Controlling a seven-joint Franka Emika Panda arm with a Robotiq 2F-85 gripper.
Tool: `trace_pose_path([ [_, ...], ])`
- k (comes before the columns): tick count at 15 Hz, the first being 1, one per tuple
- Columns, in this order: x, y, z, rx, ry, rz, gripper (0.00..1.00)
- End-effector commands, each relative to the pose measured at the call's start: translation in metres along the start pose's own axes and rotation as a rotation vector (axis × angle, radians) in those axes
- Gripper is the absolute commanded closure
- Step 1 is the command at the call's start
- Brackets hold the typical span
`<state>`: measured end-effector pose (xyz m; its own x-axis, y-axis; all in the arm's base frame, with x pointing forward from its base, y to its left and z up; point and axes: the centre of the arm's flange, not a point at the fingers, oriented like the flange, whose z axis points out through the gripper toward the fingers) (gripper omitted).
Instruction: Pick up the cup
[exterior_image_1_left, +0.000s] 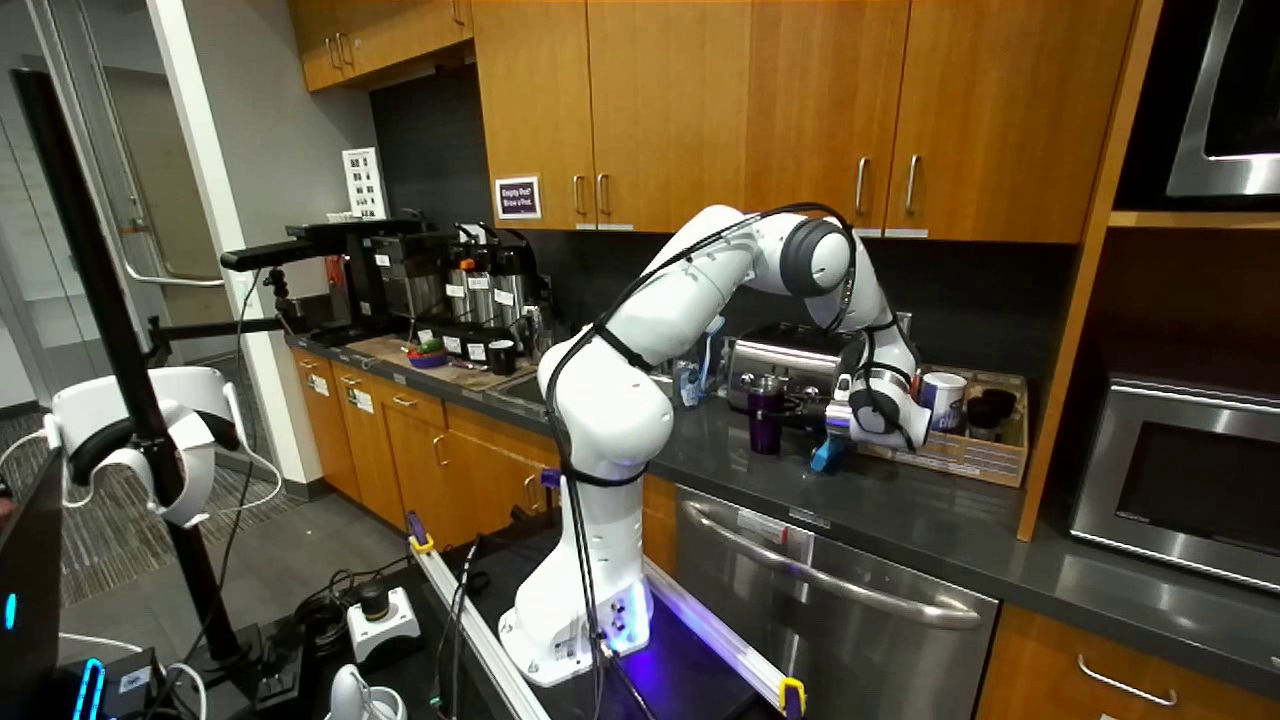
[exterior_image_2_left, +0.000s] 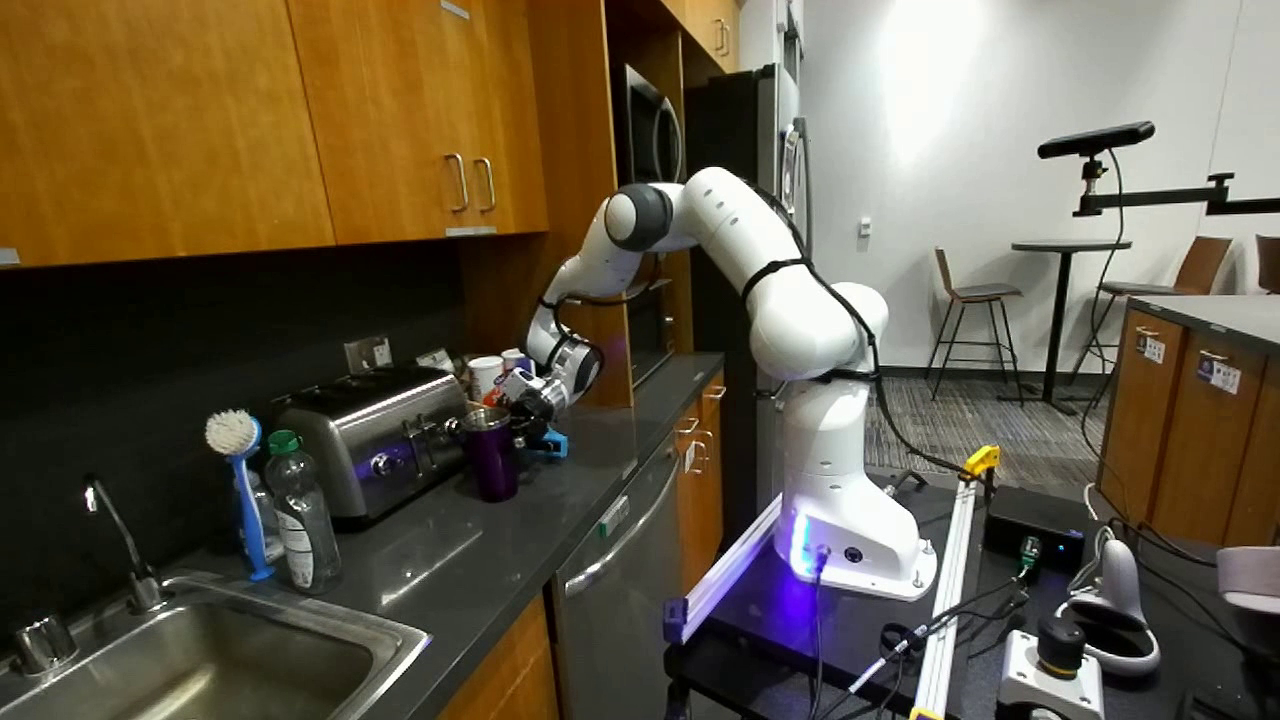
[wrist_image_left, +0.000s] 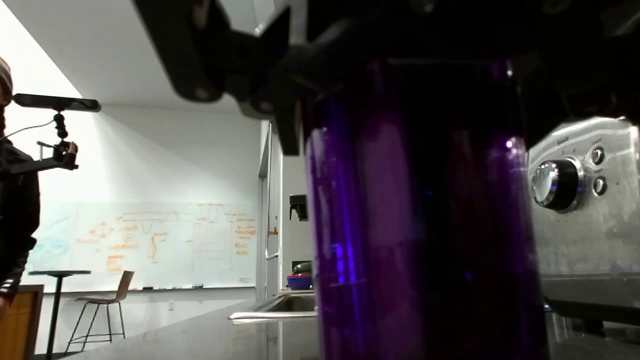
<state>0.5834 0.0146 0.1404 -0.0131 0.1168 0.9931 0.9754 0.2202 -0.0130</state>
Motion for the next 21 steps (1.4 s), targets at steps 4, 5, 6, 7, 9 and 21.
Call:
trace_pose_path([
  [4,0.0,0.0,0.0,0.0,0.0,0.0,0.0],
  [5,0.0,0.0,0.0,0.0,0.0,0.0,0.0],
  [6,0.0,0.0,0.0,0.0,0.0,0.0,0.0],
  [7,0.001,-0.006,-0.005,-0.023,-0.005,0.007,0.0],
  [9,-0.002,-0.019,-0.021,-0.045,0.003,-0.005,0.0],
  [21,-0.014,-0.034,-0.076,-0.147,0.056,-0.003,0.0],
])
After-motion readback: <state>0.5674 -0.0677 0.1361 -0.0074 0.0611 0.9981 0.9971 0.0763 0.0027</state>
